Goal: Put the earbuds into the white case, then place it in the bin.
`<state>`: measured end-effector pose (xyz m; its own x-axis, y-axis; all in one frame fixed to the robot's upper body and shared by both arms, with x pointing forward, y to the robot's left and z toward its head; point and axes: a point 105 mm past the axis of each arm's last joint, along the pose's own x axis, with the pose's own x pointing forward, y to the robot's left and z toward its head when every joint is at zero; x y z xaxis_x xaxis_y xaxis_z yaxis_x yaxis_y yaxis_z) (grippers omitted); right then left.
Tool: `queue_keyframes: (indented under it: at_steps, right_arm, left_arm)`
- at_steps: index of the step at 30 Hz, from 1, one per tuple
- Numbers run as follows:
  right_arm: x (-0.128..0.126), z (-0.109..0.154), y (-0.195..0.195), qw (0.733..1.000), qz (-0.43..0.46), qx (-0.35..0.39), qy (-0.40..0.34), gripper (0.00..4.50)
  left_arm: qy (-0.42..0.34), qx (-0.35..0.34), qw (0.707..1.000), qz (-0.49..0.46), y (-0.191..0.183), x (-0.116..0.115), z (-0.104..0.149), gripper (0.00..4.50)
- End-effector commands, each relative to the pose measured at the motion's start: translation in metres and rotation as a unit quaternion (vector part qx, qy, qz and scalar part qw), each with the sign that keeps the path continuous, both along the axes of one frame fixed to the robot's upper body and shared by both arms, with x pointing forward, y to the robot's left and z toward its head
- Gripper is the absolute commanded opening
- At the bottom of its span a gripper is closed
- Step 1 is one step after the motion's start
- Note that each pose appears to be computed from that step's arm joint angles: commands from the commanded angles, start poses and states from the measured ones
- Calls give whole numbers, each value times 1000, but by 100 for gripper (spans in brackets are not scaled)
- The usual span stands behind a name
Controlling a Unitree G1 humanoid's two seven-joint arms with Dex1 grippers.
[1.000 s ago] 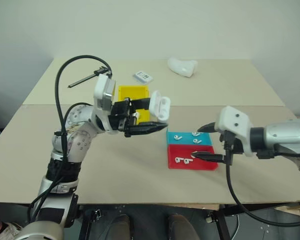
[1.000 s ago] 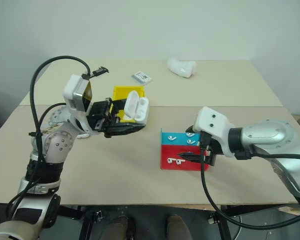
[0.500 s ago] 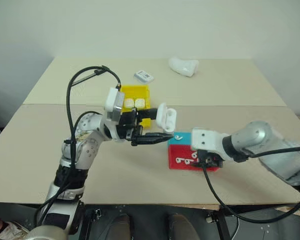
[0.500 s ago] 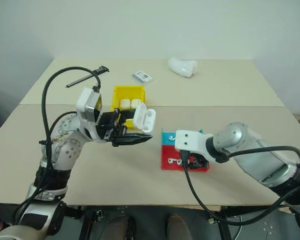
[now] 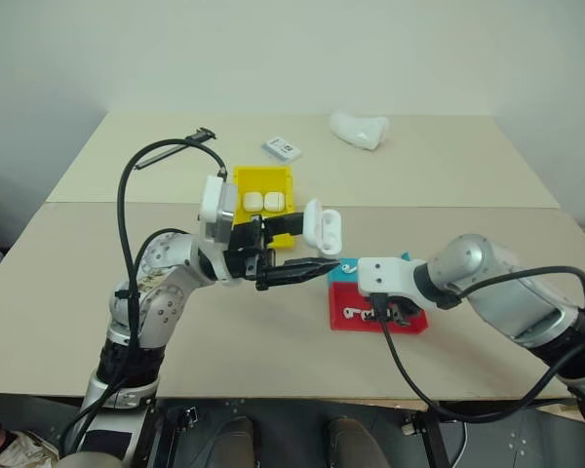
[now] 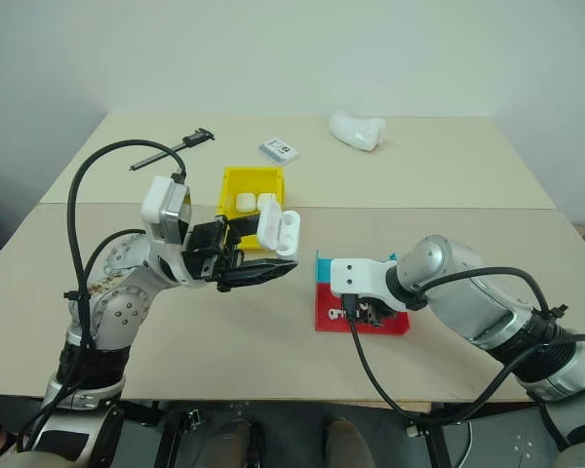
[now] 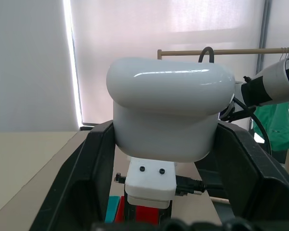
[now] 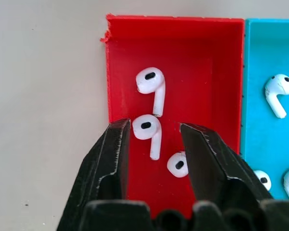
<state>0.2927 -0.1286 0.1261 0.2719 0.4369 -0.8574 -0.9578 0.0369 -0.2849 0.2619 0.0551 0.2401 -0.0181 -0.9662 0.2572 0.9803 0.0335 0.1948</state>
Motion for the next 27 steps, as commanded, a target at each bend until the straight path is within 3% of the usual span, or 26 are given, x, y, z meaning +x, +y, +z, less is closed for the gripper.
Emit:
queue_keyframes:
  at_steps: [1,19,25,27]
  right_arm:
    - [4,4,2,1000,14,-7,-16,207]
    - [4,-17,0,1000,20,-22,1,207]
    - [2,-19,0,999,24,-23,4,63]
    - [2,-19,0,1000,21,-19,5,62]
  left_arm:
    - [-21,-10,1000,-1,1,-7,10,276]
    - [-16,-8,1000,9,3,-9,9,276]
    - [-18,-6,1000,11,3,-10,9,276]
    - [-18,-6,1000,11,4,-10,9,276]
